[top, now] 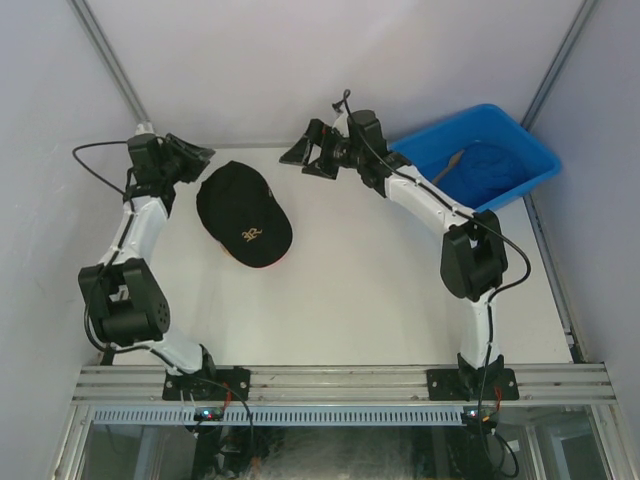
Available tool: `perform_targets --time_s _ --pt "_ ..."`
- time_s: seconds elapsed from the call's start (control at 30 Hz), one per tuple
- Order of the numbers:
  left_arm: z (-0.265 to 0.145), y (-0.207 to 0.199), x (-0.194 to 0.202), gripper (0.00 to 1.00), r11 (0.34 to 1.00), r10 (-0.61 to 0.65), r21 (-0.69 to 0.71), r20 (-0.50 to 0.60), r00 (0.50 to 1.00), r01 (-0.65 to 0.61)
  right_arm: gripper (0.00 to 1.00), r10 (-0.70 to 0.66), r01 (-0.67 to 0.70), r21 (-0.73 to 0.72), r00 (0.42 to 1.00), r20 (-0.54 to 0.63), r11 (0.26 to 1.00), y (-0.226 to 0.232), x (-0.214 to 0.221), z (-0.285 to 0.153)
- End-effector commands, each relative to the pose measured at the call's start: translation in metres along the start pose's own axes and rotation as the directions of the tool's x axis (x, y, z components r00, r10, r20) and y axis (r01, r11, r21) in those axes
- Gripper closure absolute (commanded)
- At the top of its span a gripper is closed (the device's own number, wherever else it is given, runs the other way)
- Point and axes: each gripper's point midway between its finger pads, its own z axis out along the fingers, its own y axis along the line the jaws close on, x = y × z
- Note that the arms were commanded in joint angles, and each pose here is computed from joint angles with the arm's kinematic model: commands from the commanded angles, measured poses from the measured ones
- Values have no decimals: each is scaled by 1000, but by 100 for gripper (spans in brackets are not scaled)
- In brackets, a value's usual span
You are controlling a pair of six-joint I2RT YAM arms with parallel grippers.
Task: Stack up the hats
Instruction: Stack the hat on the hat.
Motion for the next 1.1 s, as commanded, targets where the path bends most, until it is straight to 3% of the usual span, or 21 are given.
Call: perform_targets --time_s 0.0,0.23,0.47,0.67,0.83,1.07 --pt "-43 -54 -63 61 991 -68 126 194 979 43 4 -31 42 -141 997 78 989 39 -26 -10" --pt "-89 -56 -90 60 993 -98 96 341 935 68 4 -17 31 -234 998 60 972 33 -37 7" --pt "-136 26 -41 68 974 -162 -66 453 877 215 4 21 -13 -235 999 33 972 17 -36 31" --pt "-135 93 12 78 925 -206 -207 431 878 319 6 67 -71 -239 997 -26 968 9 -21 61" --pt "-131 109 28 83 898 -234 -251 423 876 361 10 110 -124 -253 991 -70 959 5 -7 81" --pt "-103 111 43 85 895 -242 -290 324 915 340 16 106 -139 -281 986 -129 950 13 12 86"
